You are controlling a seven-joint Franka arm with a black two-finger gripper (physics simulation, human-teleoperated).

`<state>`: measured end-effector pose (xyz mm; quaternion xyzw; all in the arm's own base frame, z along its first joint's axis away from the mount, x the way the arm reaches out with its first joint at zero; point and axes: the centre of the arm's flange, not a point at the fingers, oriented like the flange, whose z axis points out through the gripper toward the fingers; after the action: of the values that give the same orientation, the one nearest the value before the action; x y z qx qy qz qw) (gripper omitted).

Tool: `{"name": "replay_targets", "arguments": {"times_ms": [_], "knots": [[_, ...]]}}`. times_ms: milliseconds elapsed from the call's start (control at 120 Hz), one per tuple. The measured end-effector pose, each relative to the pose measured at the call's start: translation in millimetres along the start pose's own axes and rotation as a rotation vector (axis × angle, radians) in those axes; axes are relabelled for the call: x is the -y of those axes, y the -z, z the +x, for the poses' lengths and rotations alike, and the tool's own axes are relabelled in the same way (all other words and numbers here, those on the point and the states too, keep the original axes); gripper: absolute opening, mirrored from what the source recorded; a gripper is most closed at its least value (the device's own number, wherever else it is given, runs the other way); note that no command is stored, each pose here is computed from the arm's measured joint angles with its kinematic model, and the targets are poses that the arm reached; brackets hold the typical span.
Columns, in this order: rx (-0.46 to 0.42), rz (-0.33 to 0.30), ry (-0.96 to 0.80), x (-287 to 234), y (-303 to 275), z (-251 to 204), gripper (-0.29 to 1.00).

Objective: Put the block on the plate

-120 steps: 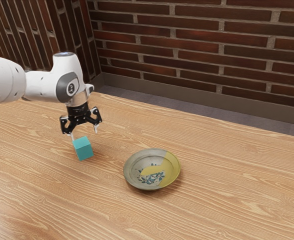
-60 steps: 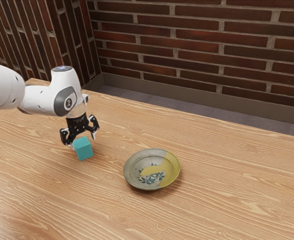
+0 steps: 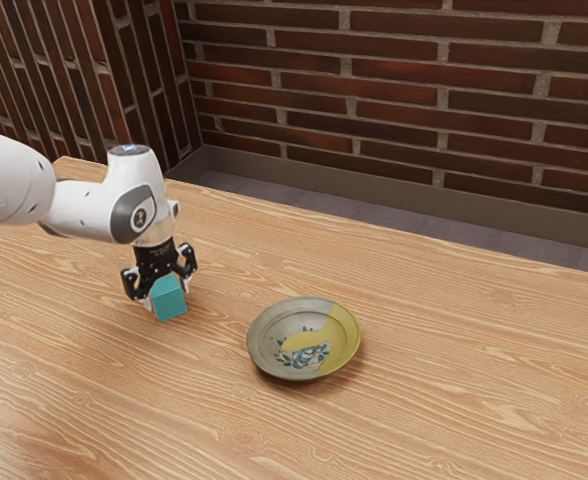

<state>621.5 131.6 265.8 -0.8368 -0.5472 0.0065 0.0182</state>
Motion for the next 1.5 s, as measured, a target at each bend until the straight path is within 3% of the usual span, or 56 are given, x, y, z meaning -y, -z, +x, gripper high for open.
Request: {"name": "replay_targets", "arguments": {"times_ms": [150,600,867,1183,1308,1500], "knots": [[0.001,0.001,-0.005,-1,-1,-2,0.48],[-0.024,-0.038,-0.028,-8,35,-14,0.41],[-0.059,-0.106,-0.192,-47,94,-111,0.41],[-0.055,-0.121,-0.429,-89,98,-253,0.41],[-0.050,-0.112,-0.476,-98,81,-282,0.42],[-0.046,-0.101,-0.482,-104,59,-287,0.48]]}}
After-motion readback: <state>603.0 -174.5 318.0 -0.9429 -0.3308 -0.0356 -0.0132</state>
